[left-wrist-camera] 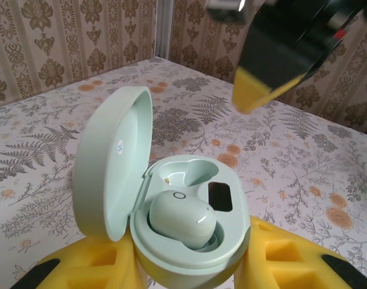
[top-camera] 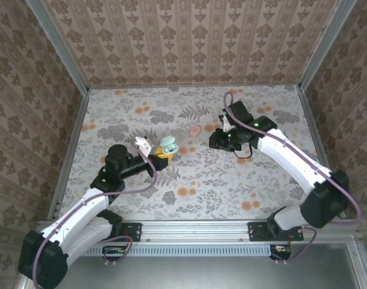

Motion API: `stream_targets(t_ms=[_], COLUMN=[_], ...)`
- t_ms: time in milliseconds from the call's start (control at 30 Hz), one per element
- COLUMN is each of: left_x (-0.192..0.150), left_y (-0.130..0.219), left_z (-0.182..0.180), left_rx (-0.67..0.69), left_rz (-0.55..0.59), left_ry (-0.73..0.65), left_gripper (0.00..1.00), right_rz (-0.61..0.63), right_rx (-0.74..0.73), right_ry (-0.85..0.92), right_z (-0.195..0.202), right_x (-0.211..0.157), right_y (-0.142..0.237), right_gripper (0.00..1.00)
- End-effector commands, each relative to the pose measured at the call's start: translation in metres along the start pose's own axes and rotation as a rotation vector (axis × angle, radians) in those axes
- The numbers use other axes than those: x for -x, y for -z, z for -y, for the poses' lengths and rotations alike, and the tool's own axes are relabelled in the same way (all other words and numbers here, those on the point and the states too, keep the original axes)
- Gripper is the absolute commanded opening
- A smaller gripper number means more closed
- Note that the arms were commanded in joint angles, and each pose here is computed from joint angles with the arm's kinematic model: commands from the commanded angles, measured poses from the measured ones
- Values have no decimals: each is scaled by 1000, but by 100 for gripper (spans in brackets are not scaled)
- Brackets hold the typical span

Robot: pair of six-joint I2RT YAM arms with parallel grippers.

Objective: Insert the wireless bluetooth earbuds into the charging case

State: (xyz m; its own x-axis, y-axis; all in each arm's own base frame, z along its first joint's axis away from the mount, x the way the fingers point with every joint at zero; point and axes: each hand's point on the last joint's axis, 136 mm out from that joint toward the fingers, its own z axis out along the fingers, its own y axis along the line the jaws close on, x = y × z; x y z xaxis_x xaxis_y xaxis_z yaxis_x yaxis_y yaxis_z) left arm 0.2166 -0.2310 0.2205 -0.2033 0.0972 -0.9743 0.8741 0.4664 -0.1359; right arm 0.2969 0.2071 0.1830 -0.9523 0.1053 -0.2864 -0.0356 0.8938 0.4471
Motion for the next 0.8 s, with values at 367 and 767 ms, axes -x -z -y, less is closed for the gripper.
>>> stream_targets(t_ms=[367,767], left_x=[-10,-16], left_y=[1,-5], left_z=[-3,-10], left_rx=[-5,-14], left_rz=[-40,-78], left_ry=[12,8], left_gripper=[13,13], right_rz=[-182,-243], right_rx=[-438,-575], right_ry=[58,40], right_z=[77,104], right_x=[4,14], right_y=[-70,-105], right_gripper=[27,31])
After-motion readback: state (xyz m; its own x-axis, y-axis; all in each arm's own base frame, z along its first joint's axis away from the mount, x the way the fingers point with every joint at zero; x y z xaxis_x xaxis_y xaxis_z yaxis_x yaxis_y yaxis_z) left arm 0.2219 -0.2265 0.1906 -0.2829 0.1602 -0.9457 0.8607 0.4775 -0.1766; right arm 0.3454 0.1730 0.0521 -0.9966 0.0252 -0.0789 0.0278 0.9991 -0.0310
